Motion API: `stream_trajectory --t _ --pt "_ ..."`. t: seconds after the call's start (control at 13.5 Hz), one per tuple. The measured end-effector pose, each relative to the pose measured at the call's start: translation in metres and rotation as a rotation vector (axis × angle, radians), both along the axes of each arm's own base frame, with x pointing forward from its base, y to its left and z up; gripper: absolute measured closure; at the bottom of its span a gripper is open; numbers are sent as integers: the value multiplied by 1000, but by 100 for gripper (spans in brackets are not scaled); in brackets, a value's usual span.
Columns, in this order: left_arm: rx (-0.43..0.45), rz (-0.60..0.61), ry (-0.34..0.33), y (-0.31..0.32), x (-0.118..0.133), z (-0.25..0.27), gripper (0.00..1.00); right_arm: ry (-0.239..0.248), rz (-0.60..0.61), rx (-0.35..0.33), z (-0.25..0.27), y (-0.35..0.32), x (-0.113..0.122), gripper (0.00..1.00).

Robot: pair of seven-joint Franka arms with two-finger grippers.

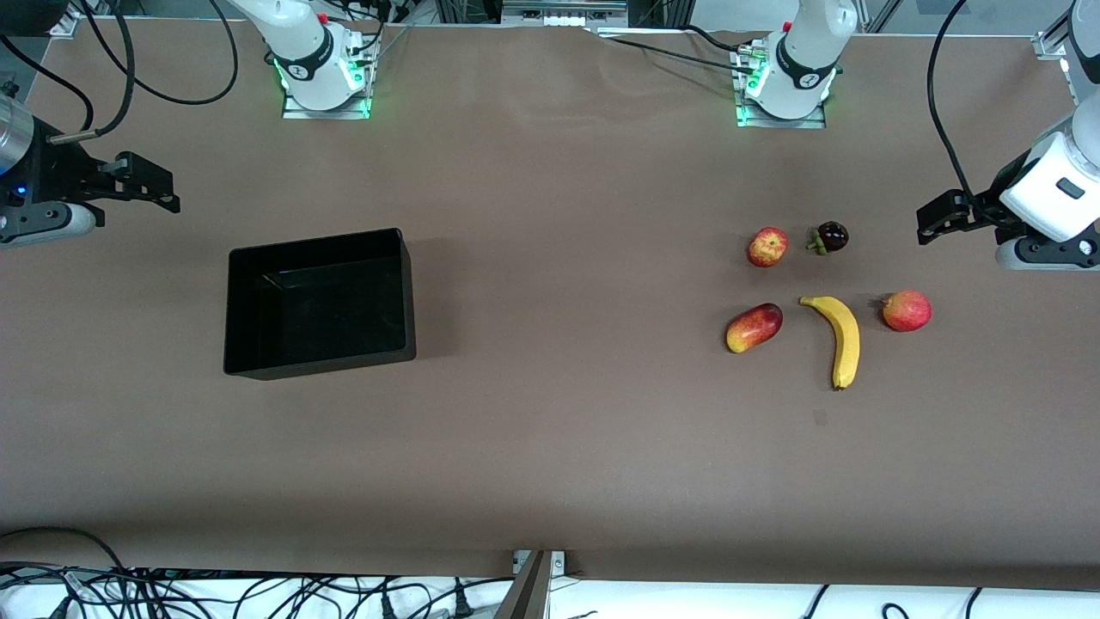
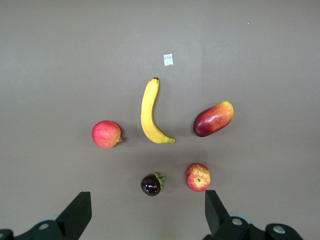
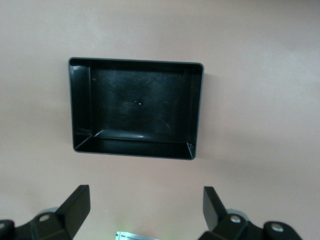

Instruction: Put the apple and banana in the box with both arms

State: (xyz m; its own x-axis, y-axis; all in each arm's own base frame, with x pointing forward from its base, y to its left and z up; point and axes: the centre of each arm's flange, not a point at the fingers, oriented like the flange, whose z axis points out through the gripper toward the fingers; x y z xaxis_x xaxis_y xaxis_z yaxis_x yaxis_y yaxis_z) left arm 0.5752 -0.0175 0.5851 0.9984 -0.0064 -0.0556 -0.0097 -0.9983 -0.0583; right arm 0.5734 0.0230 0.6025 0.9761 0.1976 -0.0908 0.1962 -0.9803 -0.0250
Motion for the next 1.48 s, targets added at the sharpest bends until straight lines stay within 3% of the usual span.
stream_trajectory --t 0.3,0.66,0.96,1.33,1.48 --pt "0 0 0 0 0 0 0 21 -8 -43 -49 -13 27 0" --pt "0 -1 0 0 0 0 0 15 -58 -60 -194 -51 56 0" --pt "0 0 5 0 -1 0 0 -3 -80 -64 -292 -69 40 0" --pt "4 -1 96 -3 -11 -5 0 13 -87 -58 -337 -71 24 3" --pt "11 -14 213 -12 -26 -14 0 23 -89 -58 -344 -72 18 25"
